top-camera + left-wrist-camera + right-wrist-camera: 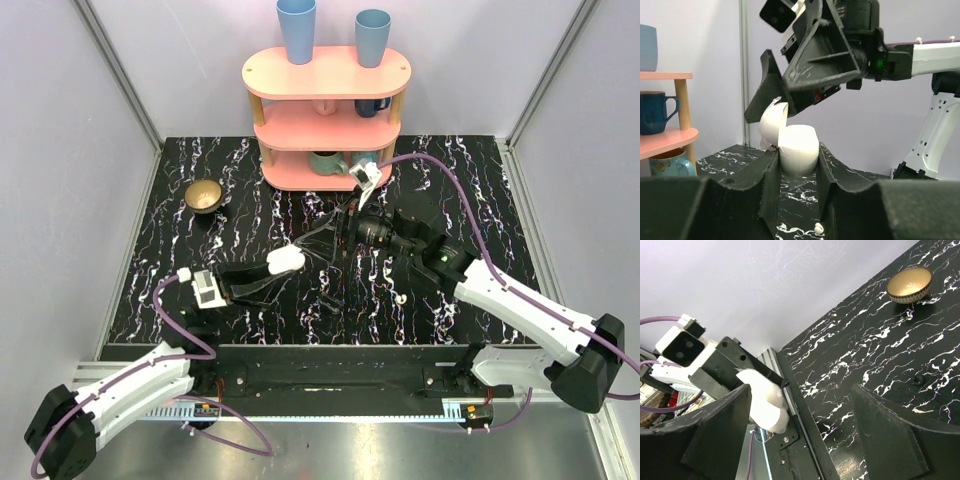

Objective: Insert the wireless bluetooth earbuds into the charging case
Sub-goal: Pick up the left earbud from the center of the board.

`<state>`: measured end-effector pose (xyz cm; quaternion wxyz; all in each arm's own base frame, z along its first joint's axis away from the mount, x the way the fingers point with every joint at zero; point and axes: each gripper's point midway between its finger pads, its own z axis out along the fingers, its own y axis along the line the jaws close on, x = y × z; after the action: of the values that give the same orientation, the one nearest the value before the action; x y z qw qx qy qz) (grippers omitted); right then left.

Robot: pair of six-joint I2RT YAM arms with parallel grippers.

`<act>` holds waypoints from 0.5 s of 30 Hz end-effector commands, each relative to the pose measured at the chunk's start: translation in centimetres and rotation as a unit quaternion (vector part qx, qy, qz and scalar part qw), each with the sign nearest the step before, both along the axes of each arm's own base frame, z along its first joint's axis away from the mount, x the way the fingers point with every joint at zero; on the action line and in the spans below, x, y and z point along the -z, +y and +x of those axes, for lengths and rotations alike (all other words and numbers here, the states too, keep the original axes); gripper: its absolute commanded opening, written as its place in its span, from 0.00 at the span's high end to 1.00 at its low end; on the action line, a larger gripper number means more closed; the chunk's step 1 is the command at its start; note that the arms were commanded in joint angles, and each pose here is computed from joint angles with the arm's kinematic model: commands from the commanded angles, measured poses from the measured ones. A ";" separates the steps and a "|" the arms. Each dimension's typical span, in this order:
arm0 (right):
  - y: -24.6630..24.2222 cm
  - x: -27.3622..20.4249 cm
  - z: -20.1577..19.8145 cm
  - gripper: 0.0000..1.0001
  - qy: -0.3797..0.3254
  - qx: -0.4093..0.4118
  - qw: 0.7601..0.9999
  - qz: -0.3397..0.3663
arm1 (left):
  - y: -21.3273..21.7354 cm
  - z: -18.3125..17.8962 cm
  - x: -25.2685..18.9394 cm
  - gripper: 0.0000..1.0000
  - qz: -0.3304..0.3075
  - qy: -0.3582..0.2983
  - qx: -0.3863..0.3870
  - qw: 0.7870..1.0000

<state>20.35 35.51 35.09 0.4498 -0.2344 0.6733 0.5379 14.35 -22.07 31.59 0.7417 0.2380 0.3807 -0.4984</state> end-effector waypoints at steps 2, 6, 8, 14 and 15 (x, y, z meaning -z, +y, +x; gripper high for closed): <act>-1.8 -5.2 -0.6 0.12 -0.048 0.021 0.997 0.058 | 1.3 0.2 -0.8 1.00 -0.034 -0.016 -0.031 0.999; -3.4 -5.3 -0.3 0.08 -0.052 0.058 0.995 0.061 | 1.8 0.6 -0.3 1.00 -0.035 -0.013 -0.050 0.998; -4.4 -5.2 0.1 0.07 -0.053 0.087 0.993 0.059 | 1.9 0.8 0.0 1.00 -0.032 -0.012 -0.056 0.998; -10.6 3.4 5.8 0.09 0.057 0.283 0.955 -0.067 | 2.3 0.6 -0.7 1.00 -0.031 -0.021 -0.066 0.997; -11.6 5.9 6.1 0.11 0.085 0.299 0.946 -0.087 | 2.4 0.4 -0.9 1.00 -0.033 -0.026 -0.066 0.997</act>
<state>22.03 29.34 37.98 0.5387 -0.1329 0.6823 0.4760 15.13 -20.58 31.01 0.7680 0.2080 0.3846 -0.4679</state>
